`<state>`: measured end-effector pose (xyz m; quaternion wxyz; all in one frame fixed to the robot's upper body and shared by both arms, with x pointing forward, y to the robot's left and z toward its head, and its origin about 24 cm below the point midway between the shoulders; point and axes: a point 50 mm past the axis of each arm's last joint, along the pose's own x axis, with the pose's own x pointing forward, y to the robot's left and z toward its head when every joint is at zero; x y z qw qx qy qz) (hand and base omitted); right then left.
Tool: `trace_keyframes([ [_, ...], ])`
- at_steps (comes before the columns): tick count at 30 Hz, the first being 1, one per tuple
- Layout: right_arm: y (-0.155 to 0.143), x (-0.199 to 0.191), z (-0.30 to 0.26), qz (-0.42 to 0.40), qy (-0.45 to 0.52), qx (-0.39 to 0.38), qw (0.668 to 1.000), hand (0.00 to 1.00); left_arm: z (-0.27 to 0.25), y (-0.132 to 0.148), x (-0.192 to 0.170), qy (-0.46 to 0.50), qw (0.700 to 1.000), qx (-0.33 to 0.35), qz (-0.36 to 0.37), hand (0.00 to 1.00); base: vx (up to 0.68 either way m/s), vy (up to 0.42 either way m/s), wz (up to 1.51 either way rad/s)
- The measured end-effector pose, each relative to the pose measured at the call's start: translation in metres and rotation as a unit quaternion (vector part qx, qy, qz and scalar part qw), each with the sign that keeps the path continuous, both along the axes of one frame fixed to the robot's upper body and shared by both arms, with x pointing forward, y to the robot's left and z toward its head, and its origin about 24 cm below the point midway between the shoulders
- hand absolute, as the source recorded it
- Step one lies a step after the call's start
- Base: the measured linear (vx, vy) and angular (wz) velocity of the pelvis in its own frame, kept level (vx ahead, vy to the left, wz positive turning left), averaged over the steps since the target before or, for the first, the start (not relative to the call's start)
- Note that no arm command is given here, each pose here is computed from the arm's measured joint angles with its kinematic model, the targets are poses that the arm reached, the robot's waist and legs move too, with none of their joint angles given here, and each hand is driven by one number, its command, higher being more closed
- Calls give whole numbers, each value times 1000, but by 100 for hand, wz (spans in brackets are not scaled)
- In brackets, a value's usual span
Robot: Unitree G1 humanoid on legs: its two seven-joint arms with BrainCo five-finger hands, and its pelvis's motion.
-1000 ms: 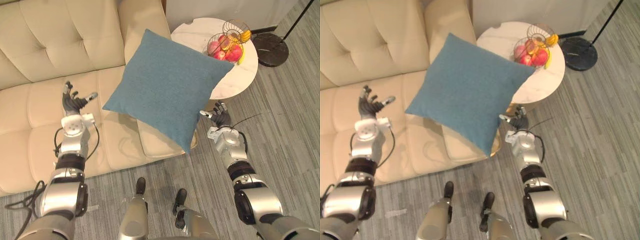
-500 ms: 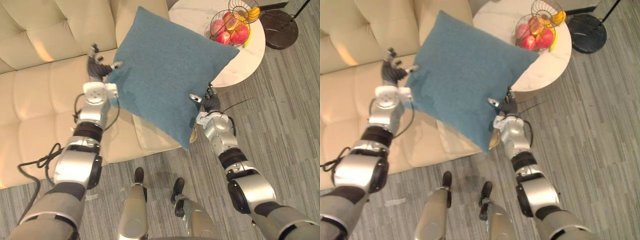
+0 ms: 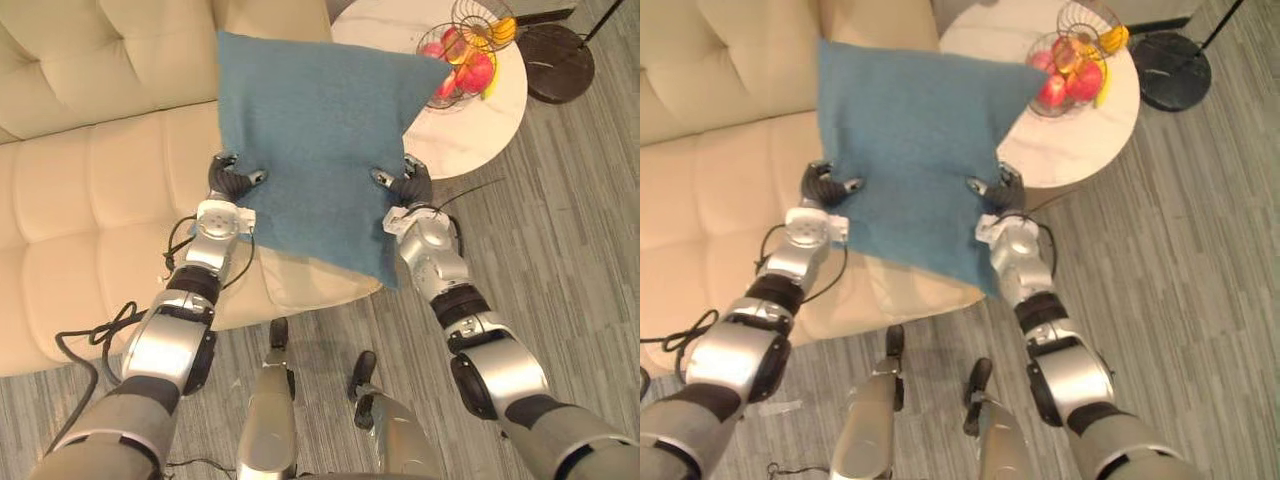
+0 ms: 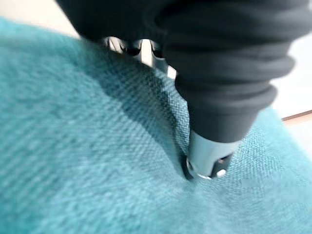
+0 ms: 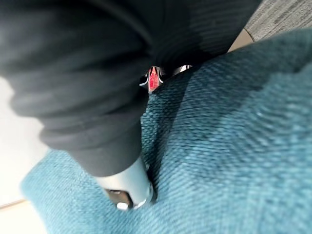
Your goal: Pick up cushions and gather them together orderly.
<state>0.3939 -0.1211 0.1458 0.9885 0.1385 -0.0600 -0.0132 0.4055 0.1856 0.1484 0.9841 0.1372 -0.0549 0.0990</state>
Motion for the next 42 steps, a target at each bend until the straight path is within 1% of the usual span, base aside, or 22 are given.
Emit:
trace_keyframes([
  [4,-14,-9,-13,-22,-1,23,999,100,-9,-19,-9,-14,999,-36,-38,100,4,8,24],
  [7,-25,-23,-38,-44,16,44,998,100,-24,-32,-22,-15,996,-61,-62,100,-19,17,38],
  [9,-30,-37,-59,-60,34,66,995,100,-32,-42,-33,-20,993,-83,-79,100,-36,2,40],
  [12,-35,-57,-75,-75,39,66,994,100,-43,-49,-50,-28,990,-106,-93,100,-48,-47,38],
  [15,-39,-84,-92,-89,43,52,994,100,-65,-54,-77,-18,985,-144,-98,100,-72,-43,21],
  [19,-48,-116,-99,-98,34,3,995,100,-92,-61,-113,8,974,-202,-100,100,-61,-35,14],
  [22,-50,-130,-97,-102,22,-16,994,100,-96,-66,-131,4,966,-238,-102,100,-12,-14,3],
  [25,-49,-139,-90,-99,3,-26,995,100,-92,-64,-144,-12,961,-256,-104,100,-9,-2,1],
  [30,-43,-147,-86,-95,-18,-53,994,100,-91,-61,-158,-27,958,-267,-98,100,-31,-7,6],
  [35,-40,-154,-71,-99,-52,-65,992,100,-78,-60,-166,-56,954,-276,-102,100,-97,-31,60],
  [38,-43,-154,-62,-103,-73,-74,989,100,-70,-64,-169,-74,948,-292,-104,100,-138,-42,108],
  [42,-44,-150,-56,-105,-86,-78,988,100,-71,-63,-169,-77,948,-291,-104,100,-41,101,80],
])
